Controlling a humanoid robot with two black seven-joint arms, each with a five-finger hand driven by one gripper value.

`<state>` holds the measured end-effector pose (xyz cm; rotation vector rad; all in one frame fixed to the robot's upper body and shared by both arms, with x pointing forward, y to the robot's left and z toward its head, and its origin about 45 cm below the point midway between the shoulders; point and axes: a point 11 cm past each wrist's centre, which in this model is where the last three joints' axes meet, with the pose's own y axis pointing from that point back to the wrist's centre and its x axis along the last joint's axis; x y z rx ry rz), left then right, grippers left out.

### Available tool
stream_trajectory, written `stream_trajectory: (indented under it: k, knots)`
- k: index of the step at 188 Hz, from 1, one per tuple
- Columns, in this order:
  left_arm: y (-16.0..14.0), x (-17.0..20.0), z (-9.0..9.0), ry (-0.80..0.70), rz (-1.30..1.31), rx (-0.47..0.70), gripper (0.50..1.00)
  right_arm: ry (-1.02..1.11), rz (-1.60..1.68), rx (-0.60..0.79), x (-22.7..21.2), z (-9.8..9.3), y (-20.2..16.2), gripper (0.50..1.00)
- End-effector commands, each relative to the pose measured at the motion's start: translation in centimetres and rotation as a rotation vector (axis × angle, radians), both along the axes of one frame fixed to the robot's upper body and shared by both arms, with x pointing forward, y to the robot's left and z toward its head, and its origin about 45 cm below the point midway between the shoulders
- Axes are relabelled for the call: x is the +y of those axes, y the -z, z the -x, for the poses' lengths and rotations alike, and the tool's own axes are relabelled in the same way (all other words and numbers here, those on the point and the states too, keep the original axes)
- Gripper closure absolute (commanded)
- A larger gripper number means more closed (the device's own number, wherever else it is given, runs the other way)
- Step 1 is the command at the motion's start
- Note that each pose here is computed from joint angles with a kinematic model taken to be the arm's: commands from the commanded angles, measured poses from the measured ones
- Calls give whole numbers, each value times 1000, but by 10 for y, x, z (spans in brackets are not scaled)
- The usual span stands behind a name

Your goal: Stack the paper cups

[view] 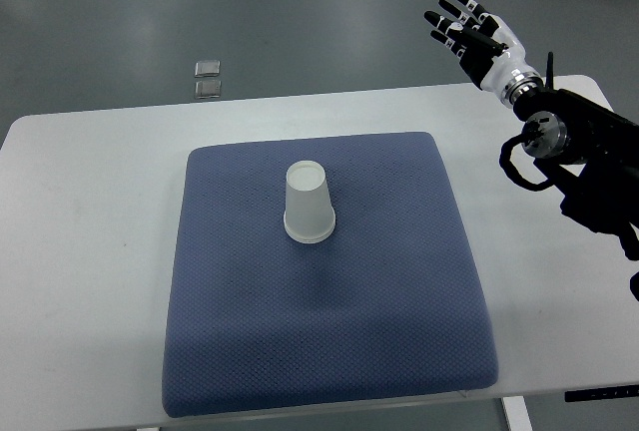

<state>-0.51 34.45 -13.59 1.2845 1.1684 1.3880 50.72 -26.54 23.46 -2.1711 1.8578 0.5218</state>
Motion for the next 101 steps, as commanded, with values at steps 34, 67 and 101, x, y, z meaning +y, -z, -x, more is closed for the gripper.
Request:
stream_trajectory:
  k: [34,67,101]
  knots:
    - [0,0,0,0,0,0,500,-10,-1,30,7,8,20,587]
    - [0,0,0,0,-1,0,500,-8,-10,41,7,12,27,587]
    - [0,0,0,0,0,0,500,0,-16,37,5,12,26,587]
